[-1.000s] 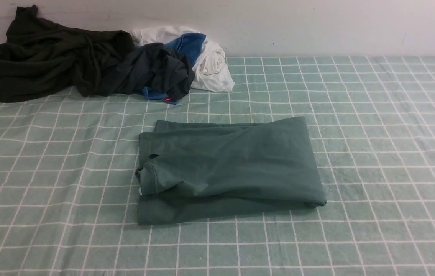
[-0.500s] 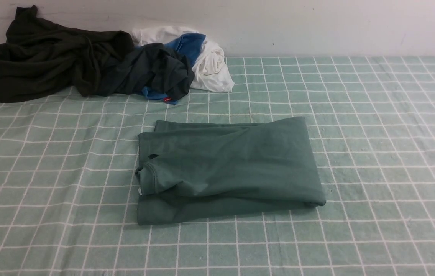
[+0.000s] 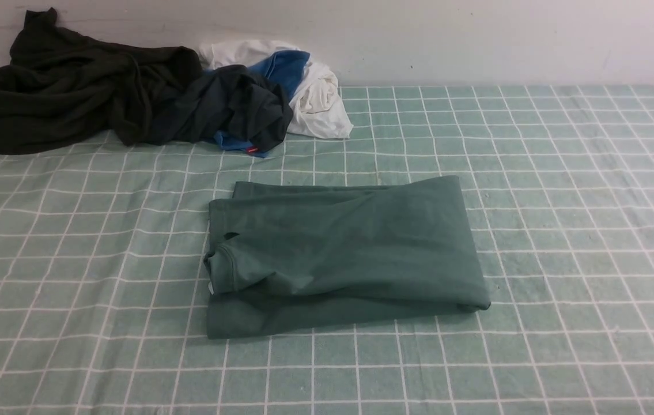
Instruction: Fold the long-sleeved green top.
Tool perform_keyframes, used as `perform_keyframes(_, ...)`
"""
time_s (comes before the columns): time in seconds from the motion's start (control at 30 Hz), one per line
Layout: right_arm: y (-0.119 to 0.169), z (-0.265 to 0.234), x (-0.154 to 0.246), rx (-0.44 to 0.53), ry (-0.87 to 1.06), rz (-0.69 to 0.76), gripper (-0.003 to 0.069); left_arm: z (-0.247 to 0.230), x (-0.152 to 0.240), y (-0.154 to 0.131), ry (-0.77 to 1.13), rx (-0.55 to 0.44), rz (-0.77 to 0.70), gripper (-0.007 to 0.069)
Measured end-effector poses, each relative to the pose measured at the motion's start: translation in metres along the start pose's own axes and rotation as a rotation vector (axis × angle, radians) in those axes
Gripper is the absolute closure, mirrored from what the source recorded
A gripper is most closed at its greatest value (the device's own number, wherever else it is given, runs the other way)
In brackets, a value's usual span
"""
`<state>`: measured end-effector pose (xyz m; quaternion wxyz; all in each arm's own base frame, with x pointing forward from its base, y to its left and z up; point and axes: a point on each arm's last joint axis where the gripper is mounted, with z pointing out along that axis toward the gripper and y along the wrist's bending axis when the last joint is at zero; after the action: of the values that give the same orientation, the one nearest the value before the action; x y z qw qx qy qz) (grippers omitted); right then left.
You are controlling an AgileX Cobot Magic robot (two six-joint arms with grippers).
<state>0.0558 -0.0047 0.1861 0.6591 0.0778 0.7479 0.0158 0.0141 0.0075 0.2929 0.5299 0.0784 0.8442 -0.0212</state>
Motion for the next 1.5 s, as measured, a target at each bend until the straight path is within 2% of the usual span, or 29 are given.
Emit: perform_keyframes(1.5,-0.0013,-0.0004,0.0038,0.02,0.051,-0.005,0.0673,0.0025,0.002,-0.0003,0.006,0.0,0.001,0.0629)
